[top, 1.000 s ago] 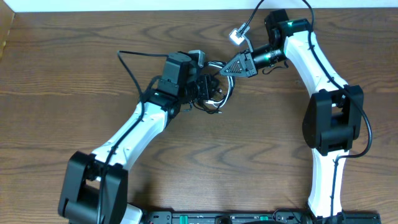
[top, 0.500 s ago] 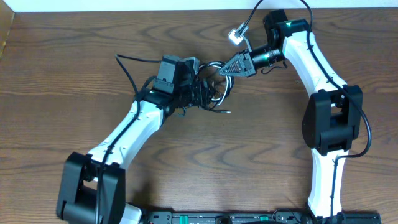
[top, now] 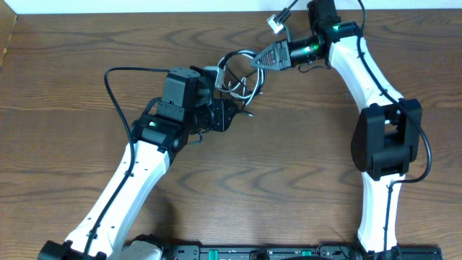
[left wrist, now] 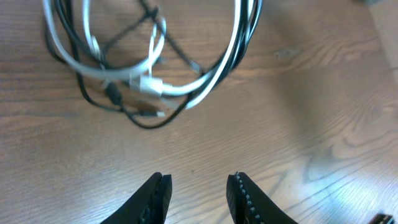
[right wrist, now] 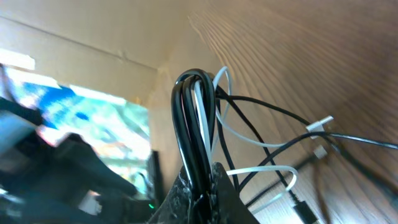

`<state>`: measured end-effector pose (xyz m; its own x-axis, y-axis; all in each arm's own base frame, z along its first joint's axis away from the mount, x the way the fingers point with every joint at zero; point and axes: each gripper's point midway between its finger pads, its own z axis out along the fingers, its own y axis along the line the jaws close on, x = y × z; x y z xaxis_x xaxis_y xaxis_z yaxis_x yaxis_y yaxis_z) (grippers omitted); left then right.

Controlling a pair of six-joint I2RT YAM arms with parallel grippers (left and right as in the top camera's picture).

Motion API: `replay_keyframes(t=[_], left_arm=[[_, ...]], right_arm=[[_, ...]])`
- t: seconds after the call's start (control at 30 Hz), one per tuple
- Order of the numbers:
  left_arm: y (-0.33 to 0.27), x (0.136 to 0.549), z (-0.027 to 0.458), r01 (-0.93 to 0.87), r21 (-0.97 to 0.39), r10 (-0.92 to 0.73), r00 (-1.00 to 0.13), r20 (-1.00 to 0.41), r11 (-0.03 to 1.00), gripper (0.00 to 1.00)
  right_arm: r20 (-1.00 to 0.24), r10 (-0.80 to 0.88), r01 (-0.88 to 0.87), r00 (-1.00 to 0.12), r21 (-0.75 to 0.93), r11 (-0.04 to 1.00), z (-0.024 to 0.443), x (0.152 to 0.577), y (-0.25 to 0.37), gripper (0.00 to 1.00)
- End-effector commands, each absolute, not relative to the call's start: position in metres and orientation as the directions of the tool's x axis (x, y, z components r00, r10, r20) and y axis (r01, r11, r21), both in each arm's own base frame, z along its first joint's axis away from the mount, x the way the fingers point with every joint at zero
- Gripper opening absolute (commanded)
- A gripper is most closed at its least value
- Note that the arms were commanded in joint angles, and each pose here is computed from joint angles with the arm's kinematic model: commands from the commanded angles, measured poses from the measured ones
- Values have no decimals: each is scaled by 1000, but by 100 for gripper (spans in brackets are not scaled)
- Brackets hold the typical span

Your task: Untangle cables

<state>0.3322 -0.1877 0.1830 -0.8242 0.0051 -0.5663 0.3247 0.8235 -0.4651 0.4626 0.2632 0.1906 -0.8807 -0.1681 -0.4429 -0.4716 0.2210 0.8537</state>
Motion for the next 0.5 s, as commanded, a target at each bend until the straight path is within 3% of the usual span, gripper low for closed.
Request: replay_keyframes(t=[0.0,0.13,0.47], left_arm=[[-196,330,179,416,-411,105,-795,-598,811,34],[-213,327,176,549,-332,234,-722,-652,767,38],[-219,340,132,519,-288,276,-757,-592,805,48]], right_arm=[[-303,-134,-317,-944,943,100,219,460,261,1],[-298,-151,-304,-942,953,13,237,459,262,1],[-305,-168,-304,-938,952,-34,247,457,262,1]])
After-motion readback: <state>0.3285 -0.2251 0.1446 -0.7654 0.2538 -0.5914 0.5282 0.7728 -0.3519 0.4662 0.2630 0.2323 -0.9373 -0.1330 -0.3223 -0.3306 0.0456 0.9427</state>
